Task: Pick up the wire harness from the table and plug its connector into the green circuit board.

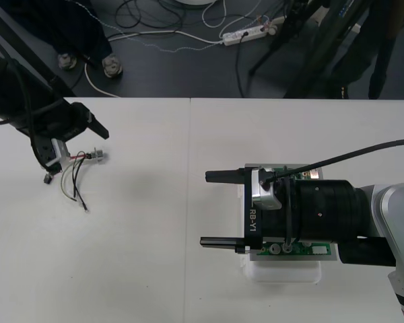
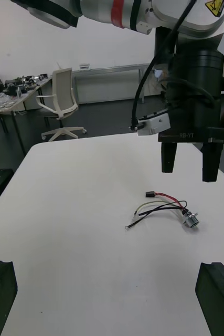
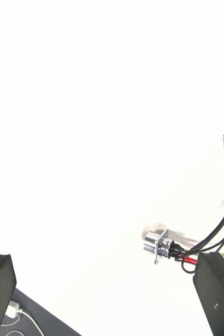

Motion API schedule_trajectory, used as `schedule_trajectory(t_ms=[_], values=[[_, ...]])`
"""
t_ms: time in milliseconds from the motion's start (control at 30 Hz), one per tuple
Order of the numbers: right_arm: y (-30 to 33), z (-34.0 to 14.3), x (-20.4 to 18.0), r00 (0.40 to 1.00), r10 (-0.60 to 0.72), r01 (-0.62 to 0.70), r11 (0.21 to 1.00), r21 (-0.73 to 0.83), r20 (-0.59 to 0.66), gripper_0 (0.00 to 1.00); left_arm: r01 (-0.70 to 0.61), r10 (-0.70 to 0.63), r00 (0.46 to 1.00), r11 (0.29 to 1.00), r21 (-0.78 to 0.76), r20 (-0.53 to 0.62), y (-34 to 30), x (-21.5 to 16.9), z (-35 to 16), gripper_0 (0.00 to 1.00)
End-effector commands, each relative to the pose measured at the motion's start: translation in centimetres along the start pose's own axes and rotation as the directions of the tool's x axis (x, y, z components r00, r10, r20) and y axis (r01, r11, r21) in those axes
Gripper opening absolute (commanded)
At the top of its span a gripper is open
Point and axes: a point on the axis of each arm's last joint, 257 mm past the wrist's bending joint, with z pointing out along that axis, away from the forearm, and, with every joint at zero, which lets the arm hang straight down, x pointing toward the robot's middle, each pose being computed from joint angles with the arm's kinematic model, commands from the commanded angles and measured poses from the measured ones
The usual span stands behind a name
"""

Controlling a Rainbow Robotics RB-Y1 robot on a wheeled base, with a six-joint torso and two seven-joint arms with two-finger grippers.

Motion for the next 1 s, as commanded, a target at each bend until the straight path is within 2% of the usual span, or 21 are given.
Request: schedule_trajectory(t_ms=[33,200,400,533,700,833,1000], values=[[0.4,0.3,-1.5,0.998,-0.033,0.033,0.999,0.001,0.057,1.0,-0.278,0.282,0.95,0.959,0.049,-0.135,0.7,4.1,-2.8,1.0],[0.3,-0.2,-2.3,0.995,-0.045,0.045,0.999,0.001,0.085,1.0,-0.413,0.424,0.898,0.905,0.105,-0.119,0.4,4.3,-2.3,1.0],[0.2,-0.7,-2.3,0.993,-0.023,0.023,1.0,0.0,0.115,1.0,-0.57,0.589,0.803,0.802,0.177,-0.087,-0.2,4.7,-1.6,1.0],[0.0,-0.5,-1.7,0.99,0.01,-0.009,1.0,-0.006,0.14,1.0,-0.67,0.693,0.719,0.709,0.219,-0.046,-0.3,4.9,-0.8,1.0],[-0.1,-0.5,-1.8,0.99,-0.015,0.016,1.0,-0.004,0.138,1.0,-0.787,0.814,0.58,0.555,0.271,0.018,0.1,5.8,0.2,1.0],[-0.2,-0.6,-2.0,0.99,-0.04,0.041,0.999,-0.004,0.137,1.0,-0.838,0.869,0.492,0.457,0.297,0.052,0.4,6.7,0.8,1.0],[-0.2,-0.8,-1.5,0.99,-0.05,0.053,0.998,-0.017,0.13,1.0,-0.876,0.909,0.408,0.363,0.318,0.085,0.3,7.8,1.5,1.0]])
